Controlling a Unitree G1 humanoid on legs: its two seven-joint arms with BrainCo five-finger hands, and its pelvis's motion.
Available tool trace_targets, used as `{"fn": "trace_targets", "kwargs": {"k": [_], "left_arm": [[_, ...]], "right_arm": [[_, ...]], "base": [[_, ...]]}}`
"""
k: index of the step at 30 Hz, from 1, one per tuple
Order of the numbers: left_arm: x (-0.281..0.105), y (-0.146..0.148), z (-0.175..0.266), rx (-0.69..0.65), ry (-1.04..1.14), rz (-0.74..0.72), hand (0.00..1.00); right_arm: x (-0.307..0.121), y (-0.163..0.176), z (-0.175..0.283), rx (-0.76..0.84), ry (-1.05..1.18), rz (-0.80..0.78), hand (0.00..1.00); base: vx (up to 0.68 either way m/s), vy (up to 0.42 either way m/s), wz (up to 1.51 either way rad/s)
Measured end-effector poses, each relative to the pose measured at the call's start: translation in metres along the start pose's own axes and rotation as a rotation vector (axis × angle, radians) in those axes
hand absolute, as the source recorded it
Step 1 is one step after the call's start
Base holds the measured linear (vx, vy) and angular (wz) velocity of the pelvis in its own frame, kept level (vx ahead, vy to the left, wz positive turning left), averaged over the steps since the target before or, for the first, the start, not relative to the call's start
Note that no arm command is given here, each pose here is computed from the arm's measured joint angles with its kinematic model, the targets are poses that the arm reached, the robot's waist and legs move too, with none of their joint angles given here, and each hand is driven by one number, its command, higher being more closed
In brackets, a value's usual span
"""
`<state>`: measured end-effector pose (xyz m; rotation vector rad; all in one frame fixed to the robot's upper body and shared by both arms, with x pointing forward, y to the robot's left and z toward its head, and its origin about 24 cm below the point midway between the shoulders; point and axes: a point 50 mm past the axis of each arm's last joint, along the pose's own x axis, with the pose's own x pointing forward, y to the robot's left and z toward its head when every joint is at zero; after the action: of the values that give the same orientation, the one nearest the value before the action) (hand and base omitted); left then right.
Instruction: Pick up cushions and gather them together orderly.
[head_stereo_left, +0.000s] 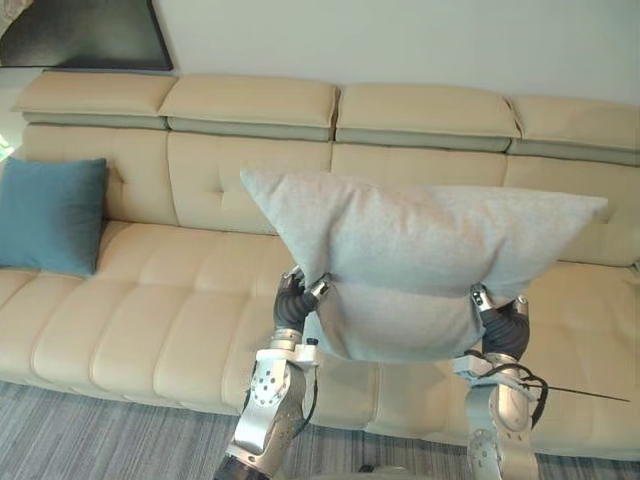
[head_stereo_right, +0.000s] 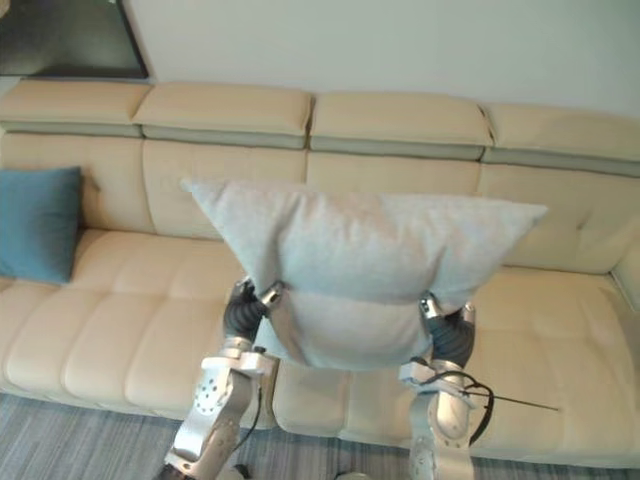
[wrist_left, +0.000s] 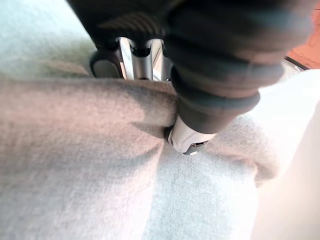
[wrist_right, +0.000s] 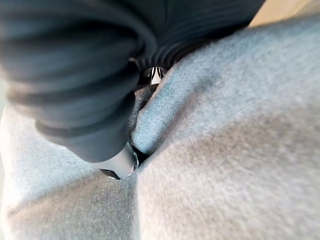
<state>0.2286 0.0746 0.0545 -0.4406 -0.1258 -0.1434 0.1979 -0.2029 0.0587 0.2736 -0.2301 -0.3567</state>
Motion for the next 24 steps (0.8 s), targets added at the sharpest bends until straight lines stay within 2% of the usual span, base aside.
{"fn": "trace_targets", "kwargs": {"k": [6, 14, 22, 24], "left_arm": [[0.008, 0.001, -0.001, 0.037, -0.003, -0.005, 1.0], [0.06, -0.004, 0.041, 0.089, -0.192, 0.057, 1.0], [0.144, -0.025, 0.124, 0.294, -0.431, 0.041, 1.0], [0.167, -0.039, 0.17, 0.327, -0.538, 0.043, 1.0]], "right_arm": [[0.009, 0.002, -0.009, 0.004, 0.022, -0.003, 1.0], [0.057, 0.051, 0.016, 0.082, -0.115, 0.056, 1.0], [0.132, 0.116, 0.091, 0.118, -0.377, 0.075, 1.0], [0.147, 0.141, 0.13, 0.162, -0.483, 0.088, 1.0]], "base": [[0.0, 0.036, 0.01], [-0.09, 0.018, -0.05], [-0.13, -0.004, 0.06], [-0.12, -0.012, 0.08]]}}
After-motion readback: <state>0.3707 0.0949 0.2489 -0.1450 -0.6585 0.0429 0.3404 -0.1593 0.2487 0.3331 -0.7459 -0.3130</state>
